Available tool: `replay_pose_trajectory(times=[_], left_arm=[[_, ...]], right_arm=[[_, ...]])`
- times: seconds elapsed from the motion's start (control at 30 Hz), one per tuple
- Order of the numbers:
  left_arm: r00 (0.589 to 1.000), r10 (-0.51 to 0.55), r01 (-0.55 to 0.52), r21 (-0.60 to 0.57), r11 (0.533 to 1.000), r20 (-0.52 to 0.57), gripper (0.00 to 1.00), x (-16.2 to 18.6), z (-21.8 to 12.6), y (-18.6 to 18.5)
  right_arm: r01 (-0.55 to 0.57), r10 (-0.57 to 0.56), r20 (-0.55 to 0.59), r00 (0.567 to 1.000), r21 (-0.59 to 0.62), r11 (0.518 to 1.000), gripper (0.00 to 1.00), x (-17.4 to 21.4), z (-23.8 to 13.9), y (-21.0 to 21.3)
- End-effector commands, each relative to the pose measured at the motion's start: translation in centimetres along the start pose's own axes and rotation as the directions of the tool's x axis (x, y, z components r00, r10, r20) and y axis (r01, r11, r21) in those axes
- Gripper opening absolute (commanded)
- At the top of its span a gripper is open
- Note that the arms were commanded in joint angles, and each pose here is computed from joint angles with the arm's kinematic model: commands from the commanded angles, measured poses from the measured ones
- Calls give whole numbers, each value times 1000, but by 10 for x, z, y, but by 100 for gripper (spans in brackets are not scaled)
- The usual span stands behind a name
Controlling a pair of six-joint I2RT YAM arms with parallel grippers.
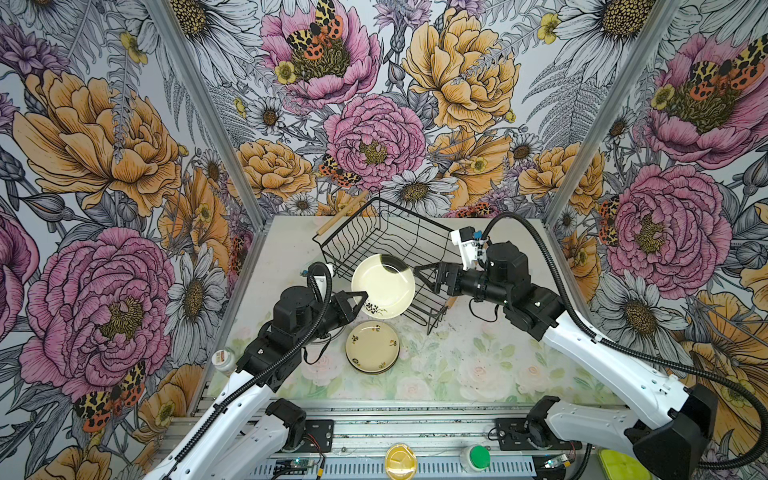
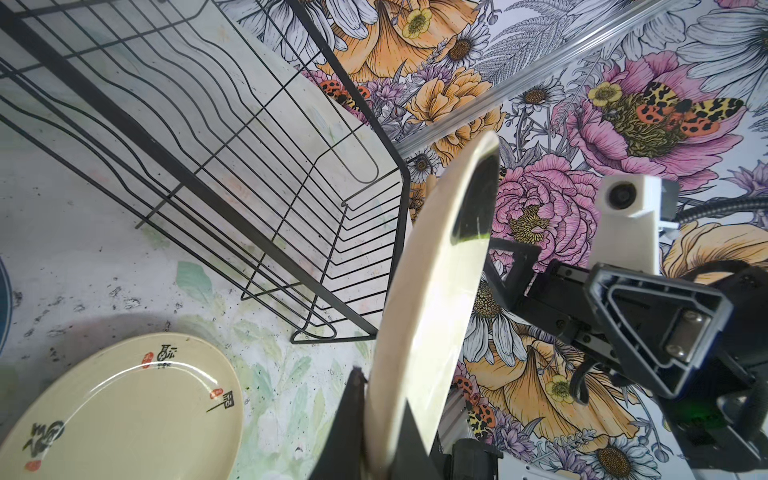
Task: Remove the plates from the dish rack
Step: 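Grasp the cream plate rim with the left gripper while the right gripper releases it, then lower the cream plate onto the stack with left while right withdraws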
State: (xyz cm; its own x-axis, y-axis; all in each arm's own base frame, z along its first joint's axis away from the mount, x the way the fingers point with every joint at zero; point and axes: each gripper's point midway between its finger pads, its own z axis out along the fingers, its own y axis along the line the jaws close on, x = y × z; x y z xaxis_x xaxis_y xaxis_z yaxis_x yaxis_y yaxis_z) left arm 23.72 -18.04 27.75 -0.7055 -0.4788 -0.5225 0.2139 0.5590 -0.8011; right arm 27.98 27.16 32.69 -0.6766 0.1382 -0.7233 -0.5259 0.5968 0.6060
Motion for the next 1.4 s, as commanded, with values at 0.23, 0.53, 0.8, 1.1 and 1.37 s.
replay_pose_trajectory(times=[0.23, 0.53, 0.8, 1.1, 1.37], left_arm=[[998, -56, 53, -199, 979, -9, 4, 7, -24, 30], [991, -135, 124, -359, 925, -5, 3, 24, -37, 70], [987, -159, 119, -504, 855, -37, 3, 38, -55, 96], [980, -175, 91, -568, 818, -96, 2, 59, -49, 113], [972, -182, 45, -648, 761, -146, 1, 79, -53, 131]], right_arm=[[509, -521, -113, 846, 466, 724, 100, -63, -60, -42], [456, -551, -192, 813, 797, 395, 99, -96, -115, -93], [414, -499, -188, 846, 821, 393, 99, -77, -122, -112], [393, -442, -198, 875, 824, 408, 99, -49, -123, -134], [391, -415, -207, 886, 813, 431, 99, -37, -118, -141]])
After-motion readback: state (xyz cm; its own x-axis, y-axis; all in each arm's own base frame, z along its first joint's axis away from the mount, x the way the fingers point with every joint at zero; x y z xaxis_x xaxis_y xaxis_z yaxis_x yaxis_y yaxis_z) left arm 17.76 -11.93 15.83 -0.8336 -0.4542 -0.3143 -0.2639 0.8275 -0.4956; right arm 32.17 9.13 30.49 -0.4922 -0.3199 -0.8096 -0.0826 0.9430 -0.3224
